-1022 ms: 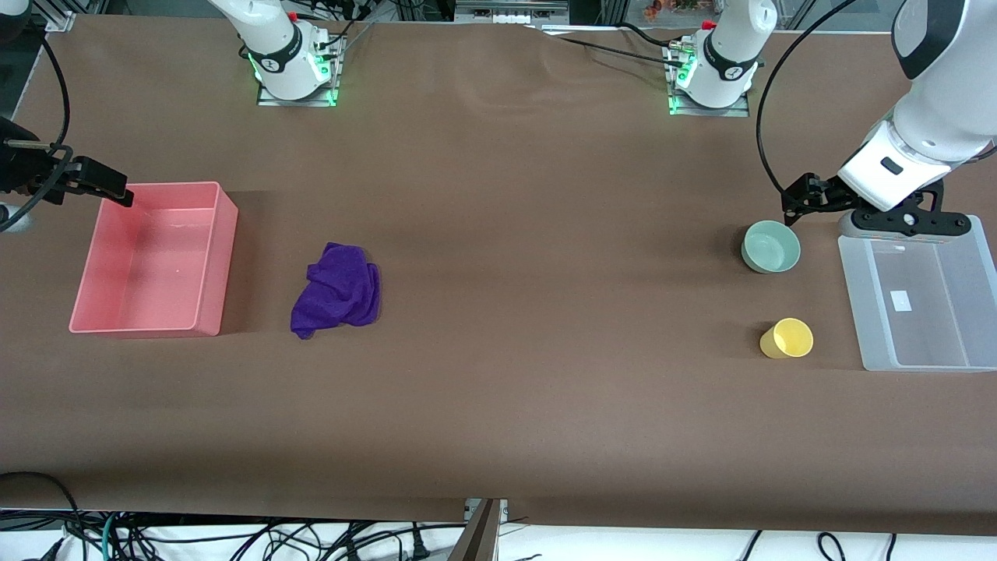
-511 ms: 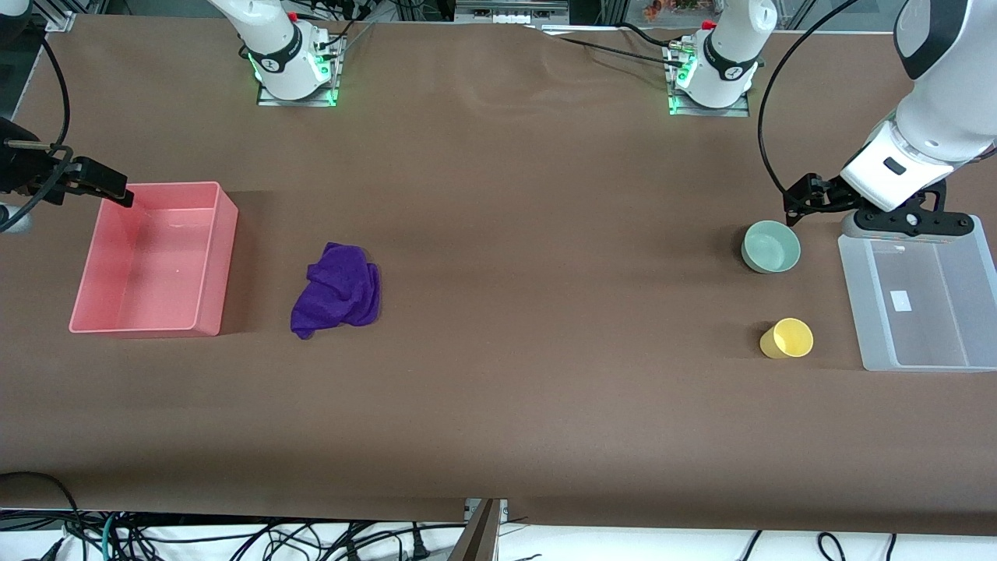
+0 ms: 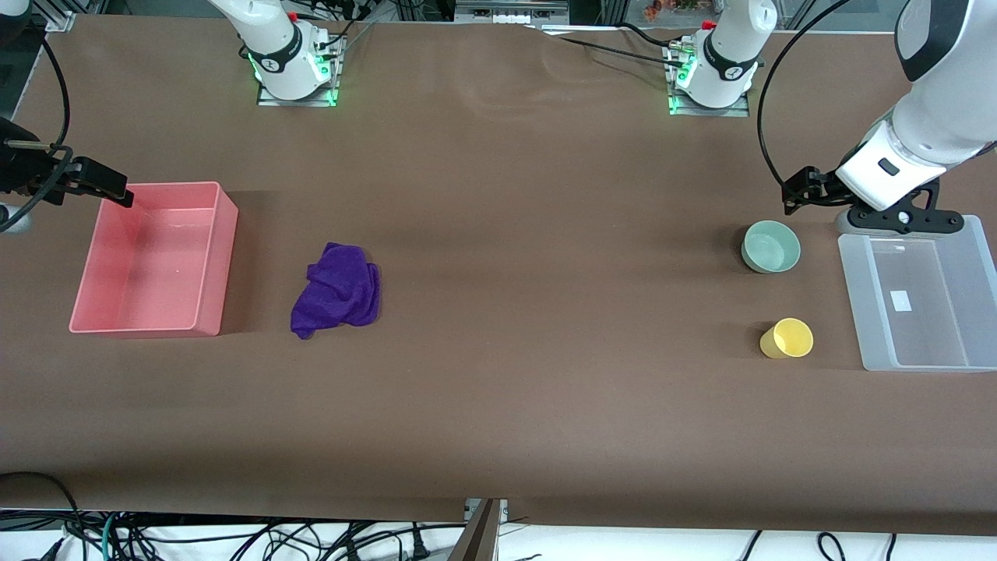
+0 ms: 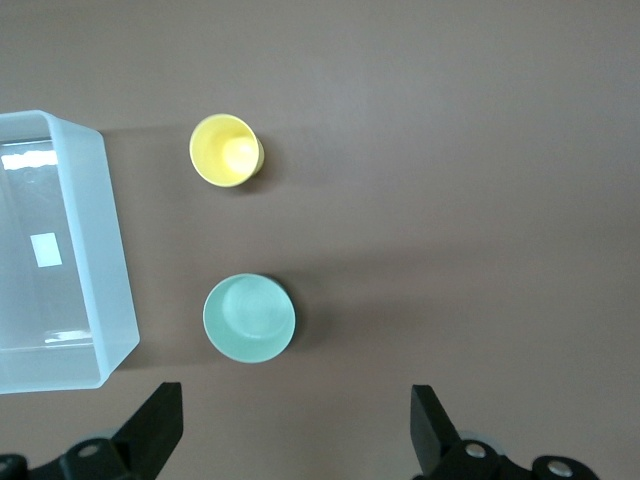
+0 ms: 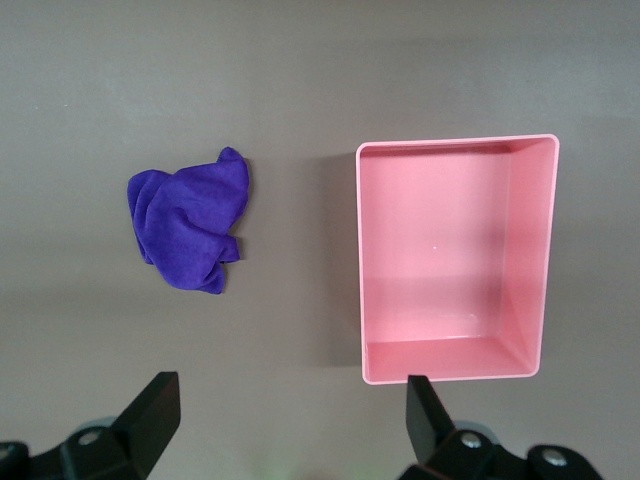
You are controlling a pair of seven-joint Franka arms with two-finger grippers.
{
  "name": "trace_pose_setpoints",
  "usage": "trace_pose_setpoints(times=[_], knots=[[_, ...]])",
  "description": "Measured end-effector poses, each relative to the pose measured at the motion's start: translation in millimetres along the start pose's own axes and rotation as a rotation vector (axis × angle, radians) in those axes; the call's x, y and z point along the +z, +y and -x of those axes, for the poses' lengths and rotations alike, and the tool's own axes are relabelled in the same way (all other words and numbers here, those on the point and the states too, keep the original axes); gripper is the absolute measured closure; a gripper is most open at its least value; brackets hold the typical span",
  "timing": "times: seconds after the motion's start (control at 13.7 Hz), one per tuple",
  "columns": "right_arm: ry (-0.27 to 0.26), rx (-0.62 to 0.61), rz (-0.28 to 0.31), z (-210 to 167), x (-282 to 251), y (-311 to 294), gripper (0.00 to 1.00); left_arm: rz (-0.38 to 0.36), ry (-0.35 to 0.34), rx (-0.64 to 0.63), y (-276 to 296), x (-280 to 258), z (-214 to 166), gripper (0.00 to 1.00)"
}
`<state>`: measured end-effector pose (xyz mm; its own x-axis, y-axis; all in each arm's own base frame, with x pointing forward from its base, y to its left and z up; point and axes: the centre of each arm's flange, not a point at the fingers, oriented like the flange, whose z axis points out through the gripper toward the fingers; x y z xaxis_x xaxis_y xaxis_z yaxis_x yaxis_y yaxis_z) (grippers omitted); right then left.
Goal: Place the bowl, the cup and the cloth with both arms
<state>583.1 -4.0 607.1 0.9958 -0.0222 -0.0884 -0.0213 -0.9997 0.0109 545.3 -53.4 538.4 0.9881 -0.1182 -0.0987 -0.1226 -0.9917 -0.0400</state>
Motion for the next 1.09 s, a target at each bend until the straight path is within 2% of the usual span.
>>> trace_pose_setpoints(times=[0.29, 0.58, 0.73, 0.8, 0.95, 1.09], knots=[[0.002, 0.000, 0.000, 0, 0, 0, 0.00, 0.009, -0.059, 0.069, -17, 15, 1, 0.00], [-0.017, -0.002, 0.000, -6, 10, -1, 0.00, 0.035, -0.099, 0.166, -63, 49, 0, 0.00], [-0.043, -0.004, 0.001, -11, 24, -2, 0.00, 0.043, -0.076, 0.228, -89, 84, -1, 0.00], [-0.075, -0.004, 0.001, -15, 41, -3, 0.00, 0.041, -0.051, 0.254, -99, 108, 0, 0.00], [-0.129, -0.005, 0.002, -29, 89, -3, 0.00, 0.035, -0.011, 0.294, -108, 161, 6, 0.00], [-0.136, -0.015, 0.001, -50, 148, -9, 0.00, 0.033, 0.011, 0.318, -106, 218, 19, 0.00]])
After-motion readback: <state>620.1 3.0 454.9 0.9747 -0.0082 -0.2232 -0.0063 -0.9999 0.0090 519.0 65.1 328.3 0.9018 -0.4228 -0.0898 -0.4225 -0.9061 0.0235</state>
